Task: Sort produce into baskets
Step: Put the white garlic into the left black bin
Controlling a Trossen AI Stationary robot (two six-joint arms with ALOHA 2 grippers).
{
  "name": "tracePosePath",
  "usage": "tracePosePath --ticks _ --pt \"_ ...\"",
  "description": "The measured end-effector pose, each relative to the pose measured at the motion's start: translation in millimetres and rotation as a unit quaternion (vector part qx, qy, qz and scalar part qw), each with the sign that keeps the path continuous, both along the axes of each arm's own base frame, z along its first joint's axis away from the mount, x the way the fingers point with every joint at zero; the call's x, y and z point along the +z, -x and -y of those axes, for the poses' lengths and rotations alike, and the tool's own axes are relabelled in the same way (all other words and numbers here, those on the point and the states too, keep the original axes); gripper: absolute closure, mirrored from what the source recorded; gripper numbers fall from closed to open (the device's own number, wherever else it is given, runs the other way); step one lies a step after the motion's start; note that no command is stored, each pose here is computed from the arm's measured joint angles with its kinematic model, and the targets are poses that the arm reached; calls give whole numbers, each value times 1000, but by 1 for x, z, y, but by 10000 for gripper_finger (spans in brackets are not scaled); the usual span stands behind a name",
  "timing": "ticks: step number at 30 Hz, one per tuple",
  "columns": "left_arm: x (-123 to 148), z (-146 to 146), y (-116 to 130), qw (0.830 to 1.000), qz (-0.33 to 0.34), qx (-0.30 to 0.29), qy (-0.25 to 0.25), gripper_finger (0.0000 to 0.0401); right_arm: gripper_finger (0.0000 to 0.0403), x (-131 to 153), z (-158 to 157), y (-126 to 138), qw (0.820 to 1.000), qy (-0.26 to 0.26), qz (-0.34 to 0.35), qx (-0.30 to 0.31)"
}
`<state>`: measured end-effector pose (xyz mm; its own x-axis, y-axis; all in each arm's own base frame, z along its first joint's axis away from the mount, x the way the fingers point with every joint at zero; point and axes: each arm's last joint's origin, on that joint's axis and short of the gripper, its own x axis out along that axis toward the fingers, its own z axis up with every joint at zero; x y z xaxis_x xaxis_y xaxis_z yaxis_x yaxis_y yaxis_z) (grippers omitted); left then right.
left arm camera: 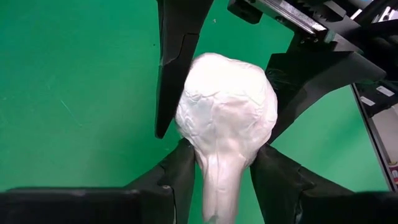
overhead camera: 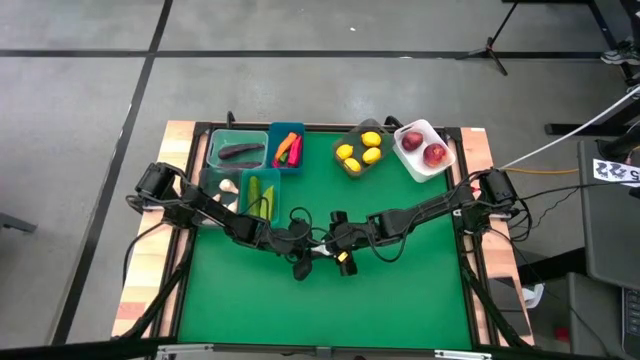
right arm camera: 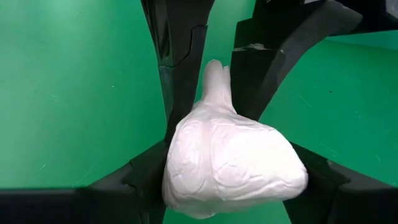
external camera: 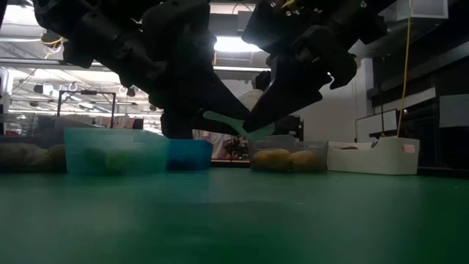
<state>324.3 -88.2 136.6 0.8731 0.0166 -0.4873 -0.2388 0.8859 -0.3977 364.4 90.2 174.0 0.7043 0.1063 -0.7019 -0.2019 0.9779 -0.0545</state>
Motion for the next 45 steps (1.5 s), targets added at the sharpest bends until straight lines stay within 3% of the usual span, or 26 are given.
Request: tracePosePath --ticks 17,20,28,34,38,45 --pt "0 0 0 1000 0 -1 3 296 154 -2 1 3 1000 6 -21 0" --pt "0 0 0 1000 0 0 3 292 132 -5 2 6 999 10 -40 1" --pt "-2 -1 1 1000 -10 0 0 289 20 -7 2 9 998 20 -55 -12" --pt "-8 -8 11 996 -88 20 -1 288 13 -14 7 23 989 39 -140 -25" --pt "12 -20 24 992 -117 44 5 288 24 -18 8 30 982 46 -178 -29" --pt "81 -34 58 997 -63 44 -3 288 26 -19 9 32 981 46 -188 -31"
